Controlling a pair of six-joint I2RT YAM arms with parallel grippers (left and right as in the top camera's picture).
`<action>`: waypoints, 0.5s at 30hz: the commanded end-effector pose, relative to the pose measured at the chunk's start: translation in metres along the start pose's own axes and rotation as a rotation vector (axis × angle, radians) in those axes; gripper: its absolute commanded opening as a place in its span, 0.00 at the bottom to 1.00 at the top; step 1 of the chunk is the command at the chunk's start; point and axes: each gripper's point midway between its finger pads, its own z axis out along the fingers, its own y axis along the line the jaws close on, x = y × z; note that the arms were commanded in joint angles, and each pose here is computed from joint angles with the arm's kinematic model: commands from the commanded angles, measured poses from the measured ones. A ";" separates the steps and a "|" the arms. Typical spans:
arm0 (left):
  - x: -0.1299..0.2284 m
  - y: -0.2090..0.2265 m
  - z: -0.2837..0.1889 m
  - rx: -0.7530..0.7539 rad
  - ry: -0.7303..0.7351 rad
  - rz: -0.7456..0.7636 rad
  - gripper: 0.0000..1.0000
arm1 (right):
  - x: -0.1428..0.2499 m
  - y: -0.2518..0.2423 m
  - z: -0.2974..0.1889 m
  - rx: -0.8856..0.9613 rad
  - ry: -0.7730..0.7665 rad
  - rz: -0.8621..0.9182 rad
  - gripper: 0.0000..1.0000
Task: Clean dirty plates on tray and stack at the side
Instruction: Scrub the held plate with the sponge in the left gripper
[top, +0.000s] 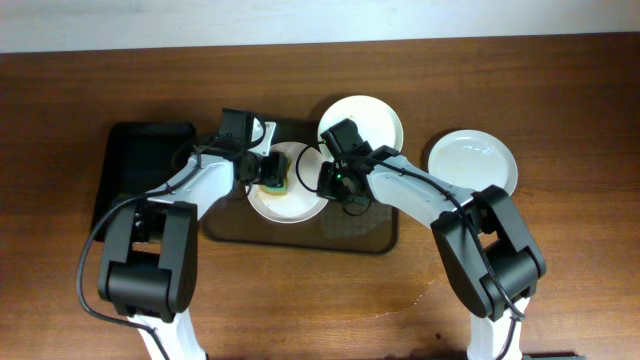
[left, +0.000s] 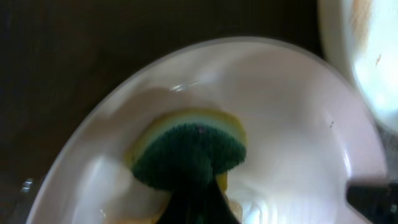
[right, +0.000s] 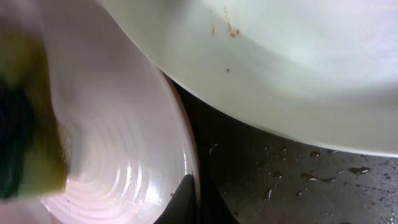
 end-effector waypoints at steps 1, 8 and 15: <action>0.005 0.035 0.014 -0.190 -0.030 -0.176 0.01 | 0.003 -0.001 0.005 0.014 0.012 -0.011 0.04; 0.092 0.052 -0.006 -0.333 0.312 -0.233 0.01 | 0.003 -0.001 0.005 0.014 0.011 -0.011 0.04; 0.154 0.003 -0.033 -0.044 0.634 -0.114 0.01 | 0.003 -0.001 0.005 0.015 0.011 -0.011 0.04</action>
